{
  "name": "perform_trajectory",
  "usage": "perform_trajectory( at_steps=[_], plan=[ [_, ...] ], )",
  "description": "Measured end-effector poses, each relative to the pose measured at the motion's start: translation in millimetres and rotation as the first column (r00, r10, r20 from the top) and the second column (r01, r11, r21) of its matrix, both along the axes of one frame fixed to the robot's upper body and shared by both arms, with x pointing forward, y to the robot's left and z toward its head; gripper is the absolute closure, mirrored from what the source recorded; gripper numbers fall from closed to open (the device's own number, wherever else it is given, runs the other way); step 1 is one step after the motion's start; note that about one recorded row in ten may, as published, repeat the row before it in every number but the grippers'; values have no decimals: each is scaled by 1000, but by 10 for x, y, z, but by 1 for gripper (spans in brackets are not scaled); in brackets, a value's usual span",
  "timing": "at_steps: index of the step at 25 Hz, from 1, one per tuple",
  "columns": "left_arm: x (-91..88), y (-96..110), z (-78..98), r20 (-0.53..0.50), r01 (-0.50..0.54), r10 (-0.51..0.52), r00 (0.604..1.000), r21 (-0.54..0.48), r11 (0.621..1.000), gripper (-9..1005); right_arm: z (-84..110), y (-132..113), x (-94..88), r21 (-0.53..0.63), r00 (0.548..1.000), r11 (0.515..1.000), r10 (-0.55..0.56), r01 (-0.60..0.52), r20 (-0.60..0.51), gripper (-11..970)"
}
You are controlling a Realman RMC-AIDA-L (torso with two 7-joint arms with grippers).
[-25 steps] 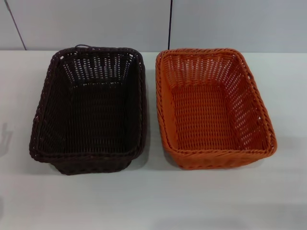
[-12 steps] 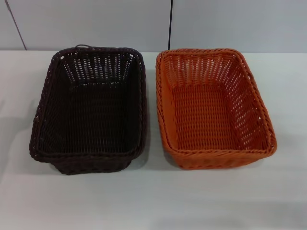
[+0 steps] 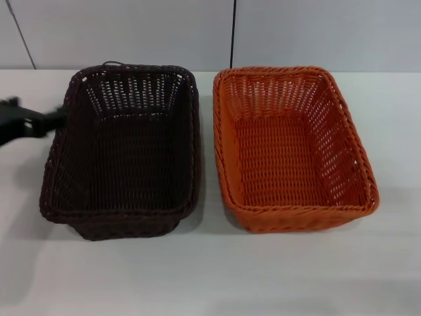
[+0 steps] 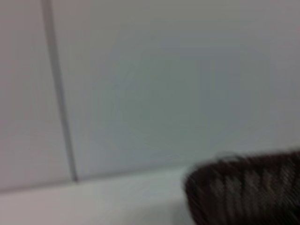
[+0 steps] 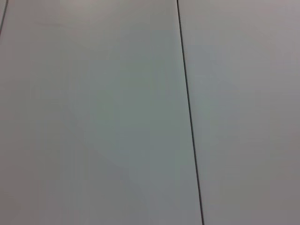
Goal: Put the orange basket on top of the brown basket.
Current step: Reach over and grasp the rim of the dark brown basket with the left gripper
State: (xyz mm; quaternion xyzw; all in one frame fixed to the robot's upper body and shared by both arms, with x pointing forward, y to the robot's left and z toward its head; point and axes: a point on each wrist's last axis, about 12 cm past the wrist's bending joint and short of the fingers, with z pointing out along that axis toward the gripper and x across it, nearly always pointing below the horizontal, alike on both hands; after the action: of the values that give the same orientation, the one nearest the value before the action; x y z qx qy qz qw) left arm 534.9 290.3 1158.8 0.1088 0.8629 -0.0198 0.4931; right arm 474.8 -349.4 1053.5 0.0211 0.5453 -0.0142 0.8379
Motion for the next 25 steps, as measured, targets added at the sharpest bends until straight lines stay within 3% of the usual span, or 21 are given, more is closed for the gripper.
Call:
perform_trajectory(
  at_steps=[4, 25],
  plan=[
    [155, -180, -17, -97, 71, -70, 993, 3, 997, 180, -8, -5, -4, -1, 1000, 1000, -2, 2, -6, 191],
    [286, -160, -324, -179, 52, -48, 983, 19, 998, 197, -20, -21, -32, -7, 1000, 1000, -5, 5, -11, 202]
  ],
)
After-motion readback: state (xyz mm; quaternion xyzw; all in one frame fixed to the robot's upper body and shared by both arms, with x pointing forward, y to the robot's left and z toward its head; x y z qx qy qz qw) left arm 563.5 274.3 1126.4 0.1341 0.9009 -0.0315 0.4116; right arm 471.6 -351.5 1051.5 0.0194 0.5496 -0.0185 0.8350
